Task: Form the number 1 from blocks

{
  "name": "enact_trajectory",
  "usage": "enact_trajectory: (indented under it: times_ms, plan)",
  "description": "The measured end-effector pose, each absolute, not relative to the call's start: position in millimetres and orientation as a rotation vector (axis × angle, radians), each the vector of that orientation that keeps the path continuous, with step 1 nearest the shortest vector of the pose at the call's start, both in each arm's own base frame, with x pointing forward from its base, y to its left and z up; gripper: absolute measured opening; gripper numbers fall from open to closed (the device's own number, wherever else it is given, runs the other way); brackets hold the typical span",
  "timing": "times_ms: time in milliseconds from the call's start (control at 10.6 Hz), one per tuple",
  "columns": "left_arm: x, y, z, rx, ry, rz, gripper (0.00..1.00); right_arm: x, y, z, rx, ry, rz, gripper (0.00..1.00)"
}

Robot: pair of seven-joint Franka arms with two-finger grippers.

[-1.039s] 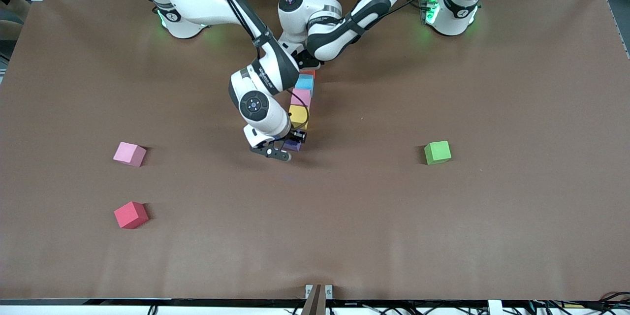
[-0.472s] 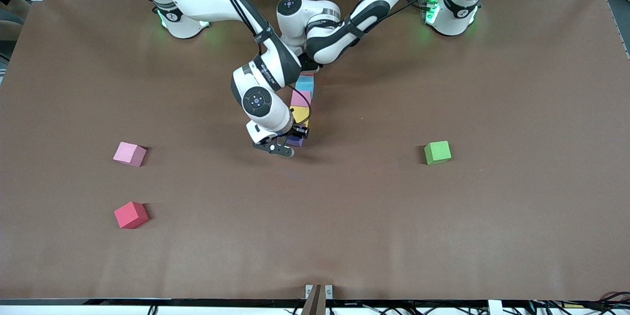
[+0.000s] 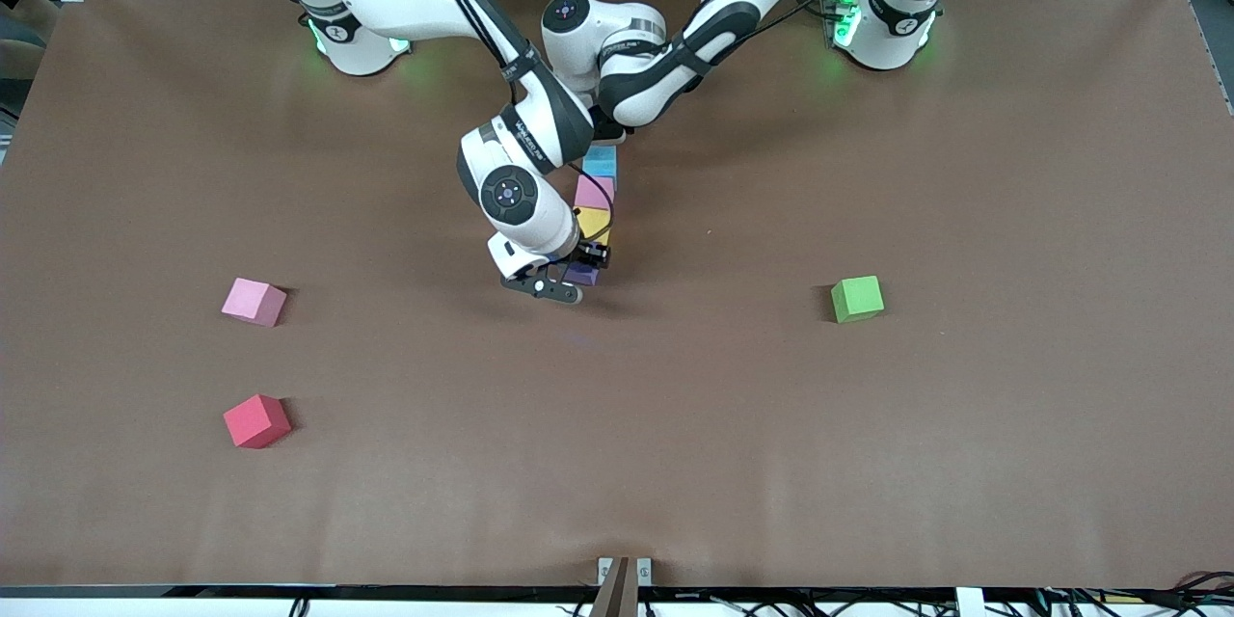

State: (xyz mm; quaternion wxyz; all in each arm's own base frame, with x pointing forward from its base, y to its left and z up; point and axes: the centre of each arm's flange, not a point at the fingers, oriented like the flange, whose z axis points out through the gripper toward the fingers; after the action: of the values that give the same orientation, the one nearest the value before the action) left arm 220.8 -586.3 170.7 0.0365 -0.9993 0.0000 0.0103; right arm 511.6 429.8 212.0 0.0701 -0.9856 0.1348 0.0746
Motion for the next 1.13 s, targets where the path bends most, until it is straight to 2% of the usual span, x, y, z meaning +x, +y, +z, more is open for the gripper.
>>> enact_trajectory:
  times_ms: [94,283,472,850,1134]
  plan:
    - [220.8,-586.1,170.5,-3.066,0.019,0.032,0.67,509.7,431.8,211.9,-2.964,0.400,0.228,0.77]
    - [221.0,-584.3,169.2,-3.050,0.066,0.033,0.73,510.4,431.4,213.3,-2.963,0.401,0.225,1.00]
    - [221.4,-581.0,166.3,-3.025,0.067,0.034,0.99,520.8,421.5,223.8,-2.952,0.402,0.202,1.00]
    - [222.7,-581.3,171.9,-2.987,0.049,0.040,1.00,574.1,341.5,255.7,-2.937,0.355,0.187,1.00]
    - [220.9,-589.0,200.0,-2.989,0.016,0.042,1.00,609.5,273.9,292.1,-3.057,0.152,0.039,1.00]
